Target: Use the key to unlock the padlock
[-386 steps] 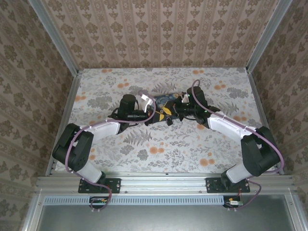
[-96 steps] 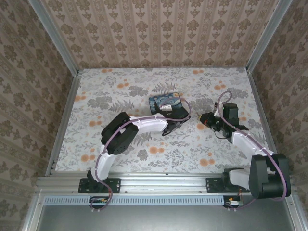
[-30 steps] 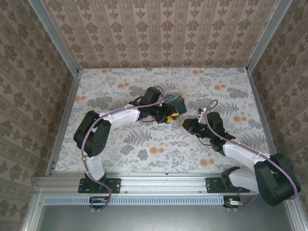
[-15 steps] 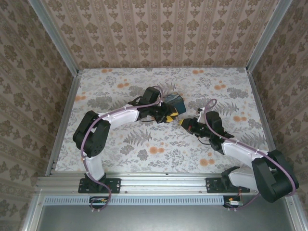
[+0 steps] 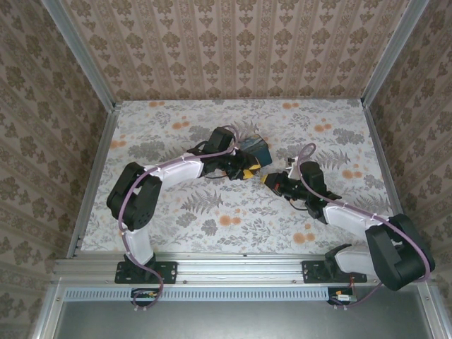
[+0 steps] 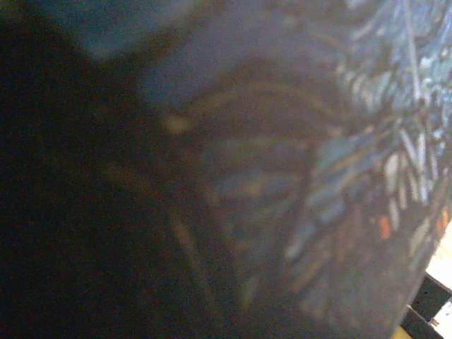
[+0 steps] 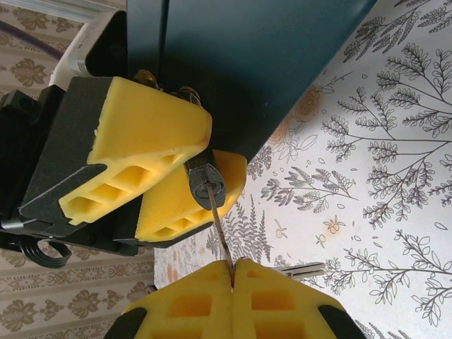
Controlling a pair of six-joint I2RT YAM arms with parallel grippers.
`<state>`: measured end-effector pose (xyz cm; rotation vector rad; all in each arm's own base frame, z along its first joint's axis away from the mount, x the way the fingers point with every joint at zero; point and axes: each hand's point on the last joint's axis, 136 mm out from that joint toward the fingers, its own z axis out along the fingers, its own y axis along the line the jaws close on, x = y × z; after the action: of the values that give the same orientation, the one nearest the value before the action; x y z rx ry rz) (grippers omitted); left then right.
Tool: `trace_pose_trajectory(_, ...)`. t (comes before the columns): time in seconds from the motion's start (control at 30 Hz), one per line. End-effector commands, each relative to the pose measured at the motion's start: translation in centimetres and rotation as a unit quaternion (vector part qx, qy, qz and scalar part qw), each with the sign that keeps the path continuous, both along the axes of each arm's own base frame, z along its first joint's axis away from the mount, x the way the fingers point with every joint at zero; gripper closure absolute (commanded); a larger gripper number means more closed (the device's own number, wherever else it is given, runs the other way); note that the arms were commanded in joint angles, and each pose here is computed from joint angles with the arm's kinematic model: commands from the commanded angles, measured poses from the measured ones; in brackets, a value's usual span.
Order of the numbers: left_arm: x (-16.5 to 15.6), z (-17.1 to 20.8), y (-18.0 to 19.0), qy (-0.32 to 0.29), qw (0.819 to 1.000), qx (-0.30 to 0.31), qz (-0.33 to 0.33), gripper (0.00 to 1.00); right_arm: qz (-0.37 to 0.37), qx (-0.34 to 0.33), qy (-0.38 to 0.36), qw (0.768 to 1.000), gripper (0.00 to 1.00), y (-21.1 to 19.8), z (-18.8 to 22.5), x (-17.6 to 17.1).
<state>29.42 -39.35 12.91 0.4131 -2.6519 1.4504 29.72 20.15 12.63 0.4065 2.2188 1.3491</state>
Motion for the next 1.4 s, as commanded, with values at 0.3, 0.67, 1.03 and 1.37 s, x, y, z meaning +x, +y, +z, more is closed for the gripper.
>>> trace_pose_trajectory(0.3,-2.1,1.7,0.0,-0.053,0.994,0.030,-0.094,1.00,0.033,-0.003,-0.064,0.997,1.00,1.2,3.1,1.1)
trace_pose_trajectory(0.67,-1.8,1.3,0.5,-0.031,0.996,0.024,-0.077,1.00,0.051,-0.023,-0.063,0.996,1.00,2.1,1.9,0.2)
trace_pose_trajectory(1.03,-1.8,1.1,0.6,-0.015,0.998,0.013,-0.067,1.00,0.045,-0.061,-0.069,0.995,1.00,1.8,1.3,0.3)
trace_pose_trajectory(1.37,-1.5,1.5,2.1,-0.029,0.994,0.037,-0.095,1.00,0.093,-0.038,-0.047,0.994,1.00,2.5,0.1,-1.9)
